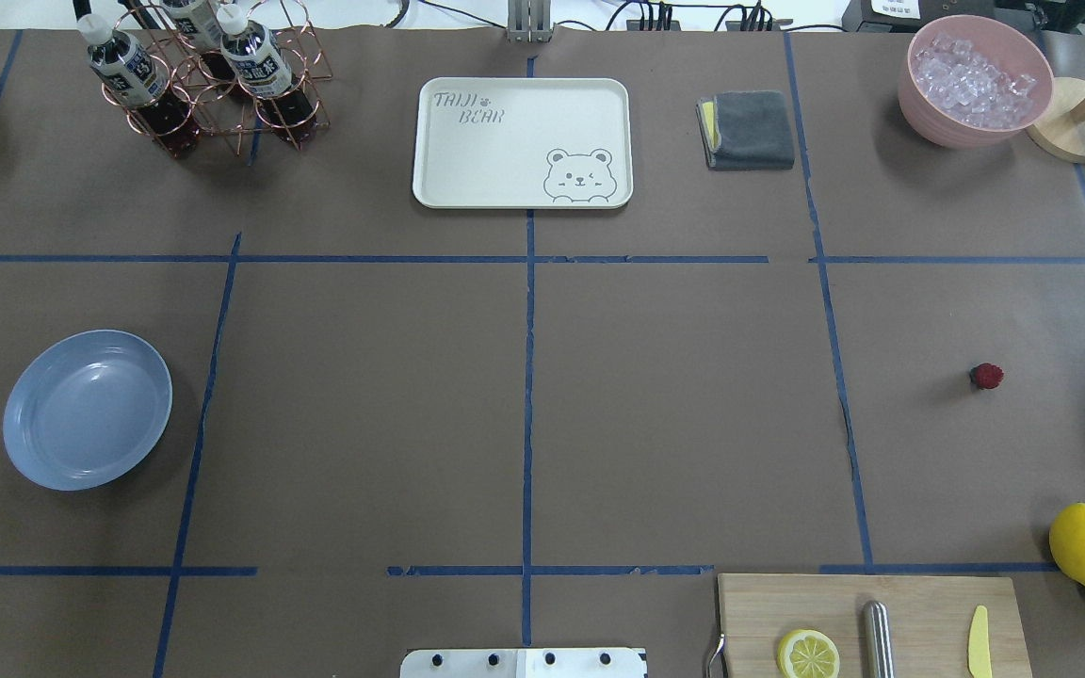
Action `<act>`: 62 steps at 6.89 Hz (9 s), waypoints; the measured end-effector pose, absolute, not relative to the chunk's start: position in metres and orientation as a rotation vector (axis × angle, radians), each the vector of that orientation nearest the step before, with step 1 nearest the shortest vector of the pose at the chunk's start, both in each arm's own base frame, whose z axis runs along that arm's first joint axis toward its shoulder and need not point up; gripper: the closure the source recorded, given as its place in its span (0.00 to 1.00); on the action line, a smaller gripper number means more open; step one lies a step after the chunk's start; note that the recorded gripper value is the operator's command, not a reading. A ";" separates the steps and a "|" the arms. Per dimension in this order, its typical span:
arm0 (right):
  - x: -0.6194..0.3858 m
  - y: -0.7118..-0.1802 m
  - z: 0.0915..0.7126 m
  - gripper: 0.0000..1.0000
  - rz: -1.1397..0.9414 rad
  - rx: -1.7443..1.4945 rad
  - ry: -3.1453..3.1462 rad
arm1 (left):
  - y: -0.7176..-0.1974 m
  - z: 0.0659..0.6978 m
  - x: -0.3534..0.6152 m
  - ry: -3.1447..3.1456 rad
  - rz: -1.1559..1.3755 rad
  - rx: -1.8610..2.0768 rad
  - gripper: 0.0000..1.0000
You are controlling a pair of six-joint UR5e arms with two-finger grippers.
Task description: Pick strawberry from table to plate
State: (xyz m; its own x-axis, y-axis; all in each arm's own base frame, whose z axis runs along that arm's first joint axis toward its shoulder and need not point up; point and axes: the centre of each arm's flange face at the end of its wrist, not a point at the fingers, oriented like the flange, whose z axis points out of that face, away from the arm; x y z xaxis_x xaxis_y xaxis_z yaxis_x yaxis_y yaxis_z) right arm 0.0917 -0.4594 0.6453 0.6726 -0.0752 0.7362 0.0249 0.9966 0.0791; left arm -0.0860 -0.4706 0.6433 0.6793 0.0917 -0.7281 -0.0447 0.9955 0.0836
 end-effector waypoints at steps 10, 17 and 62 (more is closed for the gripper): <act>0.048 -0.499 0.566 0.00 -0.061 0.166 -0.863 | -0.459 0.652 0.023 0.920 -0.038 0.206 0.00; 0.040 -0.501 0.561 0.00 -0.041 0.144 -0.911 | -0.391 0.634 0.198 0.957 -0.127 0.136 0.11; -0.237 -0.422 0.590 0.88 0.018 0.065 -0.760 | -0.474 0.228 0.388 1.059 -0.410 0.110 0.00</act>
